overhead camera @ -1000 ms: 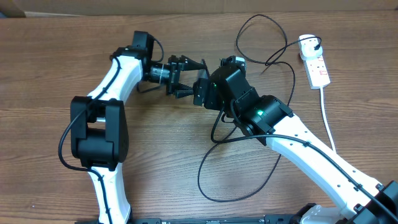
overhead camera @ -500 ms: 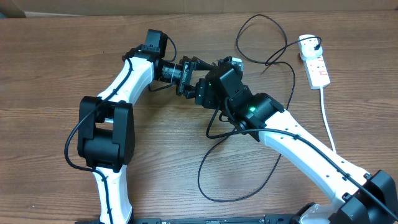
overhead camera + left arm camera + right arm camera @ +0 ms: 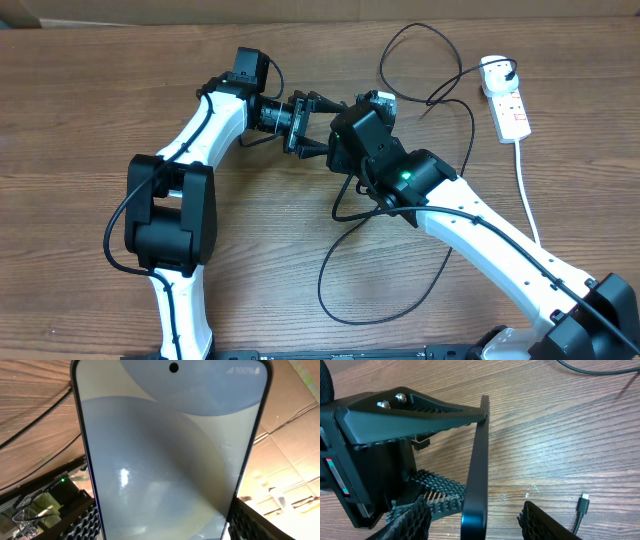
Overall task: Plug charger to phone and switch on socket
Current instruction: 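Close the right gripper on the phone's edge beside the left gripper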
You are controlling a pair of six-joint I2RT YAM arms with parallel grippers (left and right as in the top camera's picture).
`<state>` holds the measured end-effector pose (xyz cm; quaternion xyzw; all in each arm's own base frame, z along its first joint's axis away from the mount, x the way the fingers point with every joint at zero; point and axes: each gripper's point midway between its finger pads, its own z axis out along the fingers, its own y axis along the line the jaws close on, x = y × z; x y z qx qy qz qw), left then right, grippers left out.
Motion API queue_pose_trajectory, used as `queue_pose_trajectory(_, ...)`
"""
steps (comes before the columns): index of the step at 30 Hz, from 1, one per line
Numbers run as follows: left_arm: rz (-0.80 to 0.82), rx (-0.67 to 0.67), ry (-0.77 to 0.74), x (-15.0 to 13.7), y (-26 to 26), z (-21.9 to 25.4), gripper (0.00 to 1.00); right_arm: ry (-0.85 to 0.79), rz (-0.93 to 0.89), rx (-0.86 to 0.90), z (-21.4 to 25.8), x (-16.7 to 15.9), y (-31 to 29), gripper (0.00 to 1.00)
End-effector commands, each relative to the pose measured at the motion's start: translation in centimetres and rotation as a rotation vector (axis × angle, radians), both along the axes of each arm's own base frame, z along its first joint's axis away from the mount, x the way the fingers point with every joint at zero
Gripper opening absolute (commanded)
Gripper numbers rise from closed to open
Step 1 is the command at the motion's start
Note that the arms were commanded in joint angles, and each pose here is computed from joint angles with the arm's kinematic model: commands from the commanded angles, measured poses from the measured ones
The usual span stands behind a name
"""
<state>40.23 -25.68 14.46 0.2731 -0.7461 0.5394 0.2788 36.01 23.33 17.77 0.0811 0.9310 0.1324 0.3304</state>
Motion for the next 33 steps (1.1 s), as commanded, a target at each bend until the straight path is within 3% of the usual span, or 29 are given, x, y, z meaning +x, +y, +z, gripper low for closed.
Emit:
queue_pose_trajectory(1,-0.002,-0.01,-0.001,0.3,-0.2,0.4,0.61,-0.024,-0.008,0.011,0.9,0.4,0.1,0.54)
queue_pose_trajectory(33,-0.007,0.039,-0.016,0.1,-1.0,-0.5,0.61,0.011,-0.014,-0.027,-1.4,1.0,0.3,0.45)
